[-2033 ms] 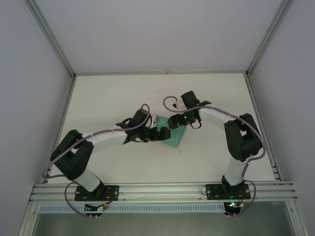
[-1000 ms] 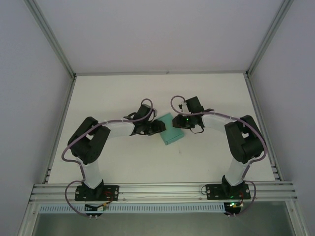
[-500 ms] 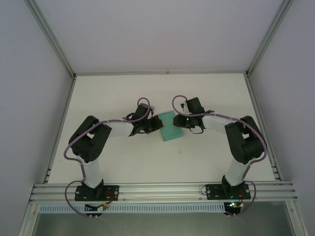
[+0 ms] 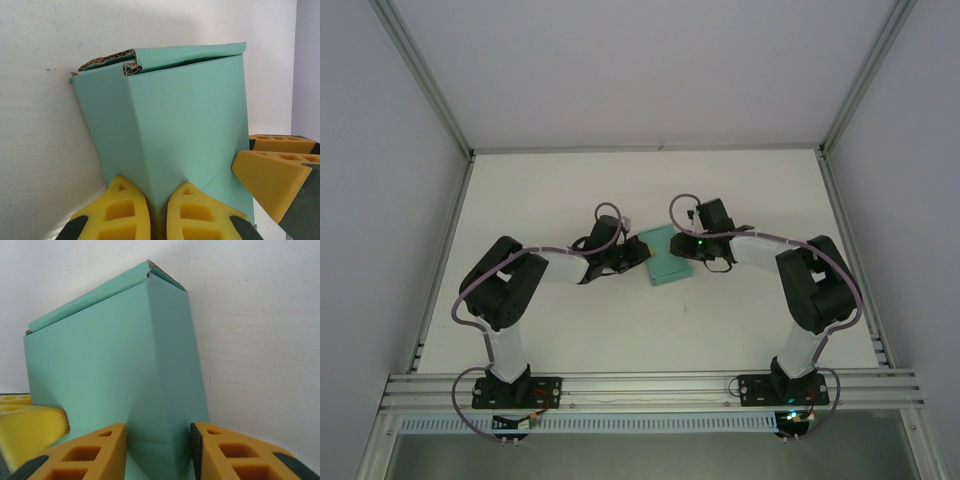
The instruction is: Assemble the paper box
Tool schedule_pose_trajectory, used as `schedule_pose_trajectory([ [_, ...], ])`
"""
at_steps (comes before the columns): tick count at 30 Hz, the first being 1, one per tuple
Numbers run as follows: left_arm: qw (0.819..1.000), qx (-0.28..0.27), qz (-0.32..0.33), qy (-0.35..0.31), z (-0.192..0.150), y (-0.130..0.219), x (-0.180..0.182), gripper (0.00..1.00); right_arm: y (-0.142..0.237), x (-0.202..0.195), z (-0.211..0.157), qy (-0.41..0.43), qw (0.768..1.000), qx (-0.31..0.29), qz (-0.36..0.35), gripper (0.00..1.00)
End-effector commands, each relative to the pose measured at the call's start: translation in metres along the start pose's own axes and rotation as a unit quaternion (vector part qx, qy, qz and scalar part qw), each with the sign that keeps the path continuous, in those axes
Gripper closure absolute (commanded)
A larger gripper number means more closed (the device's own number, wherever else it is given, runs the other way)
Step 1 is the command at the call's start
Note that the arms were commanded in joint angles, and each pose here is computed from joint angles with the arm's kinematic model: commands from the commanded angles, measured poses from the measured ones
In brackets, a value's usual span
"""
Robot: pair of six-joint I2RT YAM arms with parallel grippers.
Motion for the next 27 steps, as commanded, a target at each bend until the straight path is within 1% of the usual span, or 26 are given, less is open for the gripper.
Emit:
schedule_pose_trajectory([
  [1, 0.997, 0.068, 0.032, 0.003, -0.027, -0.007, 0.019, 0.9, -0.013, 0.02, -0.042, 0.014, 0.994, 0.104, 0.025, 0.57],
  [4, 0.997, 0.064, 0.041, -0.007, -0.027, 0.003, 0.013, 0.81, -0.007, 0.016, -0.027, 0.031, 0.995, 0.098, -0.006, 0.52],
  [5, 0.997, 0.061, 0.04, -0.011, -0.026, 0.006, 0.009, 0.75, -0.005, 0.016, -0.022, 0.037, 0.995, 0.095, -0.011, 0.52],
  [8, 0.997, 0.058, 0.046, -0.027, -0.027, 0.015, 0.0, 0.6, 0.0, 0.015, -0.009, 0.055, 0.994, 0.091, -0.021, 0.5],
  [9, 0.997, 0.055, 0.05, -0.032, -0.027, 0.018, -0.003, 0.58, 0.002, 0.014, -0.005, 0.059, 0.994, 0.089, -0.026, 0.48],
  [11, 0.996, 0.047, 0.061, -0.04, -0.026, 0.024, -0.006, 0.49, 0.005, 0.014, 0.001, 0.066, 0.994, 0.085, -0.031, 0.46],
  [12, 0.996, 0.043, 0.066, -0.044, -0.026, 0.027, -0.008, 0.49, 0.006, 0.014, 0.004, 0.068, 0.994, 0.083, -0.031, 0.45],
  [16, 0.995, 0.021, 0.075, -0.06, -0.021, 0.039, -0.016, 0.36, 0.011, 0.016, 0.014, 0.078, 0.994, 0.072, -0.029, 0.41],
  [17, 0.995, 0.013, 0.079, -0.064, -0.02, 0.043, -0.019, 0.3, 0.013, 0.017, 0.017, 0.082, 0.994, 0.068, -0.028, 0.4],
  [19, 0.993, 0.003, 0.084, -0.079, -0.018, 0.051, -0.025, 0.21, 0.016, 0.018, 0.024, 0.088, 0.994, 0.059, -0.029, 0.37],
  [20, 0.992, -0.004, 0.087, -0.087, -0.017, 0.056, -0.028, 0.14, 0.018, 0.018, 0.028, 0.091, 0.994, 0.055, -0.032, 0.34],
  [21, 0.991, -0.012, 0.09, -0.097, -0.015, 0.062, -0.032, 0.03, 0.022, 0.017, 0.032, 0.093, 0.994, 0.05, -0.037, 0.31],
  [22, 0.989, -0.026, 0.096, -0.109, -0.012, 0.07, -0.037, 0.0, 0.026, 0.017, 0.037, 0.096, 0.994, 0.04, -0.041, 0.29],
  [23, 0.985, -0.046, 0.11, -0.124, -0.009, 0.081, -0.041, 0.0, 0.033, 0.016, 0.043, 0.099, 0.994, 0.029, -0.041, 0.23],
  [25, 0.973, -0.1, 0.137, -0.157, 0.001, 0.106, -0.051, 0.0, 0.051, 0.016, 0.054, 0.106, 0.993, 0.001, -0.049, 0.0],
  [27, 0.954, -0.168, 0.168, -0.185, 0.014, 0.14, -0.057, 0.0, 0.074, 0.015, 0.063, 0.119, 0.991, -0.033, -0.06, 0.0],
])
Point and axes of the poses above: each hand's point on the last joint's axis, 136 mm out from that joint toward the fingers, its own y axis back along the fingers, its own x axis along the line the jaws close on, z = x × y, the point moved 7 cm from there along y, back along the fingers, and after that the axes turned 15 degrees about y, right-handed, at the moved point
